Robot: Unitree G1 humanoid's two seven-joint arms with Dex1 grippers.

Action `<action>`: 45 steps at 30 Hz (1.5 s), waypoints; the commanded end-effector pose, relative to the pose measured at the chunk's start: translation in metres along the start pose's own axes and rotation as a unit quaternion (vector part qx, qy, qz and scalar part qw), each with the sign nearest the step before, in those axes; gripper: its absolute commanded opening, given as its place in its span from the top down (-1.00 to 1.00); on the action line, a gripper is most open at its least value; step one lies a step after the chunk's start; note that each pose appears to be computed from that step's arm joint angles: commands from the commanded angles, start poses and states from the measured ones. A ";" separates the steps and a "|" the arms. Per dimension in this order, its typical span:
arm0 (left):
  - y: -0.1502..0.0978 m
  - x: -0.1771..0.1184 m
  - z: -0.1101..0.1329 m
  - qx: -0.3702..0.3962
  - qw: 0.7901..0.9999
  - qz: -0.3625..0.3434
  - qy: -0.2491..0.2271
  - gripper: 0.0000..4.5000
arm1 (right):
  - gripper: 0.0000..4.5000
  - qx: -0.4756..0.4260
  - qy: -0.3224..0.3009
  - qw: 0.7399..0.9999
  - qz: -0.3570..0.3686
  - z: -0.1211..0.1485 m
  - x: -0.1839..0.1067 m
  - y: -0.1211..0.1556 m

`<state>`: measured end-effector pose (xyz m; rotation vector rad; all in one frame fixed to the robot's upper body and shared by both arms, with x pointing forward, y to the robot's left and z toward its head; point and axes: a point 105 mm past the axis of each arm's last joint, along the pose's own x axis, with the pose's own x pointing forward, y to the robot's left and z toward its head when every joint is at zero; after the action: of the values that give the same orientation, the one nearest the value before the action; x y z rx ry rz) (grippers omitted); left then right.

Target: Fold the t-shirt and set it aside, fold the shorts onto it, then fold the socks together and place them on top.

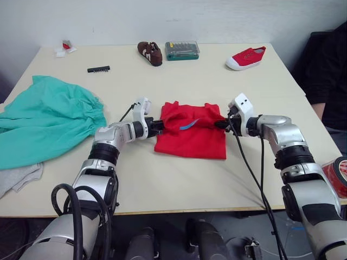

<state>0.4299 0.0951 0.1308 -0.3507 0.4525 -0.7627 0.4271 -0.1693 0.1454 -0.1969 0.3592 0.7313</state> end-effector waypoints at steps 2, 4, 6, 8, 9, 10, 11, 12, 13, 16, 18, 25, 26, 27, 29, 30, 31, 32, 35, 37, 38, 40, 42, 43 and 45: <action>0.002 0.001 0.018 -0.059 0.998 0.016 -0.030 0.29 | 0.05 0.088 -0.043 0.995 -0.031 0.023 -0.004 -0.013; 0.006 0.000 0.023 -0.095 0.994 0.034 -0.042 0.00 | -0.26 0.159 -0.053 0.984 -0.057 0.027 -0.006 -0.023; 0.010 -0.003 0.029 -0.134 0.988 0.048 -0.055 -0.27 | -0.57 0.195 -0.054 0.977 -0.073 0.027 -0.010 -0.029; 0.014 -0.007 0.035 -0.165 0.982 0.056 -0.066 -0.57 | -0.89 0.200 -0.052 0.975 -0.078 0.029 -0.015 -0.032; 0.015 -0.009 0.038 -0.177 0.980 0.058 -0.070 -0.68 | -1.00 0.190 -0.052 0.977 -0.080 0.030 -0.018 -0.033; 0.016 -0.010 0.039 -0.185 0.978 0.060 -0.071 -0.84 | -1.00 0.184 -0.051 0.978 -0.081 0.031 -0.020 -0.034; 0.016 -0.012 0.040 -0.188 0.978 0.060 -0.071 -0.97 | -1.00 0.165 -0.051 0.981 -0.084 0.032 -0.023 -0.034; 0.016 -0.015 0.042 -0.186 0.978 0.060 -0.067 -0.99 | -1.00 0.121 -0.058 0.987 -0.086 0.036 -0.028 -0.034; 0.016 -0.021 0.046 -0.146 0.986 0.053 -0.061 -0.99 | -1.00 0.041 -0.066 0.994 -0.074 0.041 -0.038 -0.027; 0.013 -0.033 0.050 -0.015 0.999 0.032 -0.038 -0.99 | -1.00 -0.085 -0.072 0.994 -0.023 0.040 -0.052 0.009; 0.010 -0.042 0.048 0.051 0.998 0.014 -0.028 -0.99 | -1.00 -0.124 -0.071 0.989 -0.018 0.035 -0.059 0.022; -0.034 -0.074 0.031 0.319 0.942 -0.102 -0.005 -0.99 | -1.00 -0.284 -0.081 0.955 0.017 0.016 -0.076 0.083; -0.038 -0.075 0.027 0.338 0.934 -0.113 0.000 -0.99 | -1.00 -0.286 -0.083 0.954 0.023 0.013 -0.076 0.088; -0.044 -0.076 0.021 0.357 0.925 -0.129 0.008 -0.99 | -1.00 -0.295 -0.082 0.951 0.032 0.009 -0.075 0.095; -0.054 -0.077 0.011 0.400 0.903 -0.159 0.016 -0.99 | -1.00 -0.309 -0.081 0.947 0.039 0.003 -0.072 0.106; -0.058 -0.077 0.006 0.424 0.889 -0.171 0.023 -0.99 | -1.00 -0.321 -0.080 0.943 0.041 0.001 -0.069 0.111; -0.059 -0.077 0.000 0.455 0.872 -0.178 0.032 -0.99 | -1.00 -0.336 -0.074 0.938 0.042 -0.003 -0.066 0.115; -0.059 -0.076 -0.005 0.473 0.861 -0.183 0.041 -0.99 | -1.00 -0.352 -0.066 0.932 0.047 -0.009 -0.063 0.118; -0.054 -0.072 -0.015 0.513 0.836 -0.185 0.060 -0.99 | -1.00 -0.390 -0.051 0.918 0.057 -0.019 -0.057 0.124; -0.050 -0.071 -0.020 0.545 0.815 -0.185 0.072 -0.99 | -1.00 -0.411 -0.044 0.909 0.060 -0.024 -0.054 0.125; -0.048 -0.070 -0.022 0.556 0.807 -0.183 0.076 -0.99 | -1.00 -0.428 -0.036 0.901 0.059 -0.028 -0.052 0.124; -0.045 -0.069 -0.025 0.570 0.797 -0.183 0.081 -0.99 | -1.00 -0.454 -0.024 0.889 0.056 -0.033 -0.047 0.121; -0.039 -0.068 -0.032 0.586 0.784 -0.181 0.096 -0.91 | -1.00 -0.451 -0.019 0.891 0.046 -0.037 -0.042 0.115; -0.036 -0.067 -0.035 0.593 0.778 -0.180 0.102 -0.81 | -1.00 -0.446 -0.019 0.894 0.038 -0.037 -0.040 0.111; -0.032 -0.067 -0.039 0.605 0.767 -0.178 0.113 -0.58 | -0.83 -0.443 -0.015 0.896 0.024 -0.037 -0.036 0.103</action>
<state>0.3483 0.1155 0.1272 0.8624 0.0582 -1.3229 0.3151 -0.1178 0.1215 -1.0227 -0.0475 0.9611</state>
